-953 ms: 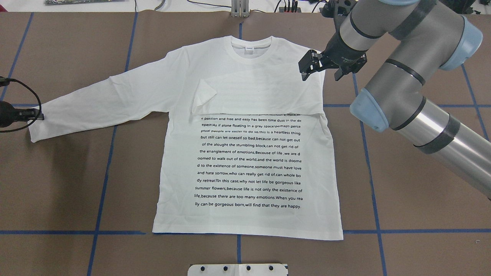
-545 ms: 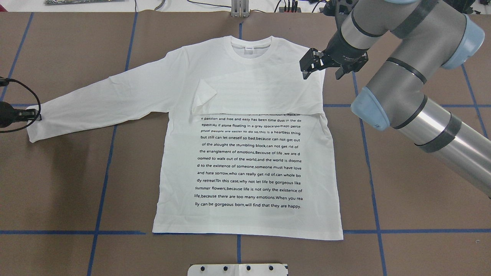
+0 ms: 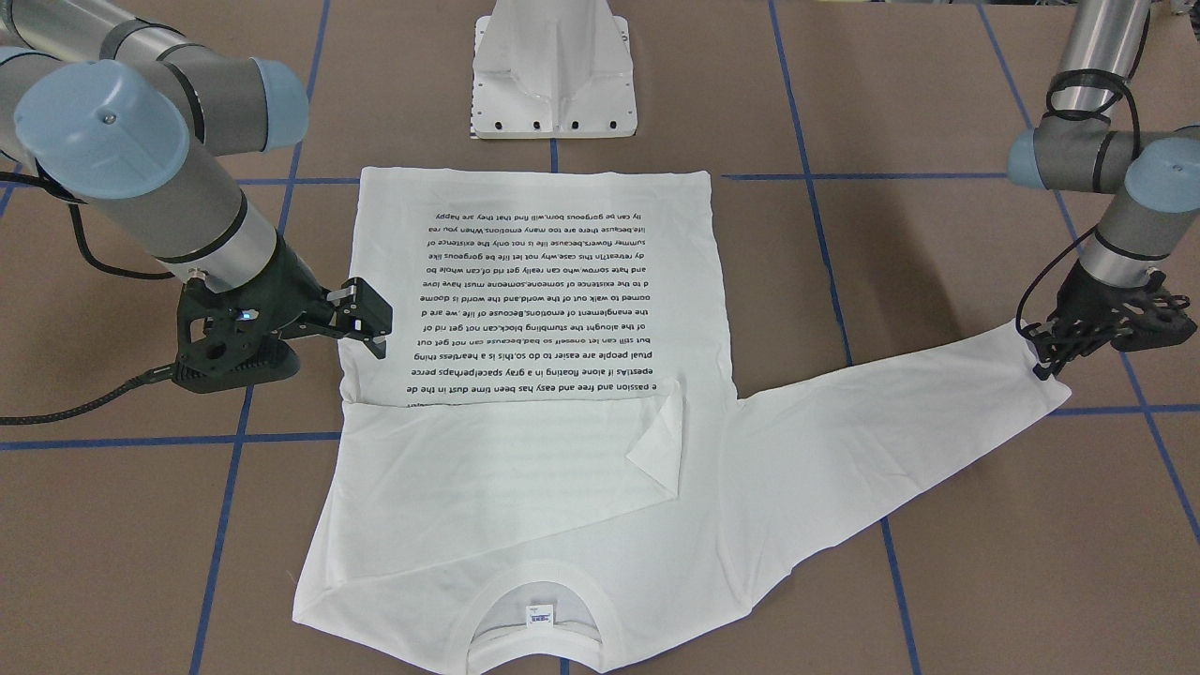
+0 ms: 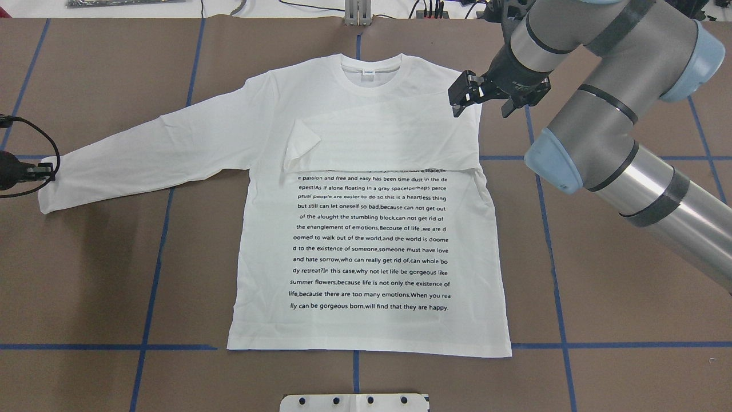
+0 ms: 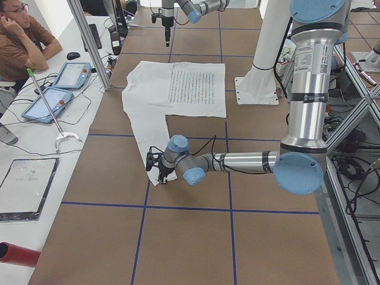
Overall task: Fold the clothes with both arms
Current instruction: 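Grasp the nearest sleeve cuff with the left gripper while the right gripper withdraws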
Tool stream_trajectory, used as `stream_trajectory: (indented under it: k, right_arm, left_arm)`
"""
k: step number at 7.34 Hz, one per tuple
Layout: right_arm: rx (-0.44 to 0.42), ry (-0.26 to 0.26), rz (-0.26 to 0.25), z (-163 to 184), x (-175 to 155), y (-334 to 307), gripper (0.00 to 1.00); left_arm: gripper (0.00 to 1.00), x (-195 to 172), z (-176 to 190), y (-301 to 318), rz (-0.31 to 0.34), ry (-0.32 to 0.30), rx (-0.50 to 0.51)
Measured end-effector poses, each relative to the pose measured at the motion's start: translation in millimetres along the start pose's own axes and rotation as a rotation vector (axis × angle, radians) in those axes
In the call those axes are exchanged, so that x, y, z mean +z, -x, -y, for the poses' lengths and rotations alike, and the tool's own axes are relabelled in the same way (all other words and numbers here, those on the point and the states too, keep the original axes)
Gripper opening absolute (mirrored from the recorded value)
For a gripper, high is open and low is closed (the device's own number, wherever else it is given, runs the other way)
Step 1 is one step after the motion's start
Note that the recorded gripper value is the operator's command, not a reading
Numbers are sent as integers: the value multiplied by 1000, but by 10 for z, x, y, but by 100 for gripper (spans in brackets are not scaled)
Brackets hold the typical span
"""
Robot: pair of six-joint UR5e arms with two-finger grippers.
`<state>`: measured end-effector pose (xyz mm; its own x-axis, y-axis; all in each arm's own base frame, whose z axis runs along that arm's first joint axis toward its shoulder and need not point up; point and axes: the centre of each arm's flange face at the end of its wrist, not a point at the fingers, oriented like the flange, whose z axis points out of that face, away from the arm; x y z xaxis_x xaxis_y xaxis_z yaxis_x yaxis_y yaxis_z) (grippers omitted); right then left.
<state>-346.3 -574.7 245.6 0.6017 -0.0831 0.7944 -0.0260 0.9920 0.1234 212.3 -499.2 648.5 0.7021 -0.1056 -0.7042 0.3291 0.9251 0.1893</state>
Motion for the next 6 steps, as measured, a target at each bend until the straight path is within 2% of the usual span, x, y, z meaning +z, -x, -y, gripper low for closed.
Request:
stream_trajectory:
  k: [3,6]
  right_arm:
    - [-1,1,-12,1,11,-190,100]
    - [-21,19,-34,-168,-43,-855,100]
  left_arm:
    - [0,-491,180,-655,4,46,-9]
    - [0,-1115,778,-2045,-30,90,-15]
